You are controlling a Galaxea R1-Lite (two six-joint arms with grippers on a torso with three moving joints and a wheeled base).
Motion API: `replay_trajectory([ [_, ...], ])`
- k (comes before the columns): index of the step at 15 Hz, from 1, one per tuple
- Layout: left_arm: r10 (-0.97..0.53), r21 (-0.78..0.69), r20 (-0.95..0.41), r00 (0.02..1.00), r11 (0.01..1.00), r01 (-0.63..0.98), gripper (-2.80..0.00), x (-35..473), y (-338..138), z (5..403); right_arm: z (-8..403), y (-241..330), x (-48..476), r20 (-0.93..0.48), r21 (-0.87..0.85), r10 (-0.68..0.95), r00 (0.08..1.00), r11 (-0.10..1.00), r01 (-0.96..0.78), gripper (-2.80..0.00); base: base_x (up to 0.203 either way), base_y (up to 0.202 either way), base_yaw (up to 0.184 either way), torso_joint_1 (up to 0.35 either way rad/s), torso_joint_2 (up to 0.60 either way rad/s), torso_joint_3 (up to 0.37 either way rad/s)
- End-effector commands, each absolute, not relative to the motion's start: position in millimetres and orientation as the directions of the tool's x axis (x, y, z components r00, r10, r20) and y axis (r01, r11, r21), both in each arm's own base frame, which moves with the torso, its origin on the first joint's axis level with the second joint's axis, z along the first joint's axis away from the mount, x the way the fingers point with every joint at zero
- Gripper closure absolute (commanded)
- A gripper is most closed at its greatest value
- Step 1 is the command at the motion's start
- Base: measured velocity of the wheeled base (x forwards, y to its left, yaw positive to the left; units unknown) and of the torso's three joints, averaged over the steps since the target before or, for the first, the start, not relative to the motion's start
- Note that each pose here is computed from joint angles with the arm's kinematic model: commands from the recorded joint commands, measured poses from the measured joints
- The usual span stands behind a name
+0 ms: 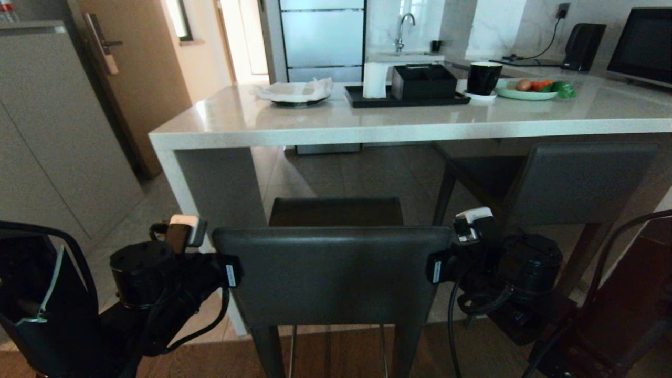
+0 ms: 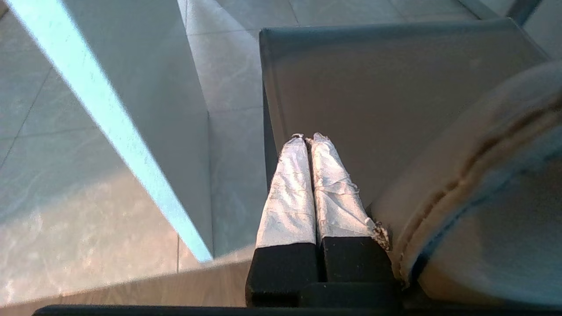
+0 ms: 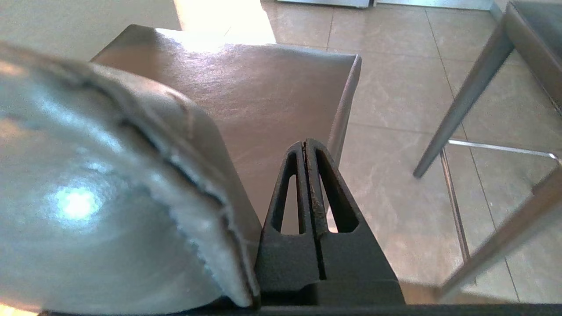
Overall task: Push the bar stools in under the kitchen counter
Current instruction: Push the gray chair back under the dining table
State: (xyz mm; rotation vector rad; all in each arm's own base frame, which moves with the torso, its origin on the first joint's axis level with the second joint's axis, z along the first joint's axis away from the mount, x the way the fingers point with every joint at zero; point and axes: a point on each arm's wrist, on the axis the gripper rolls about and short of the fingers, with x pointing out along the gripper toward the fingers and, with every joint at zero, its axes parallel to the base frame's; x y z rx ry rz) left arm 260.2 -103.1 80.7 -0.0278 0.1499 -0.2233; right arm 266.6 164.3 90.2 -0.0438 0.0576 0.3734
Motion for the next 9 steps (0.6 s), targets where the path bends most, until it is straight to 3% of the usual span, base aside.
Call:
replay_trajectory([
  [1,-0.223,-0.046,-0.139,0.965,0.975,0.219,0.0,260.0,-103.3,81.2,91.4,164.5,266.1,-0.054,-0.031,0.364,0.93,0.93,-0.366,0.0,0.19,0.0,0.003,0.007,0.0,0.006],
  [9,-0.221,-0.047,-0.14,0.965,0.975,0.217,0.0,259.6,-102.7,80.9,91.3,164.4,266.6,-0.052,-0.031,0.348,0.936,0.936,-0.35,0.0,0.191,0.0,0.0,0.0,0.0,0.002],
])
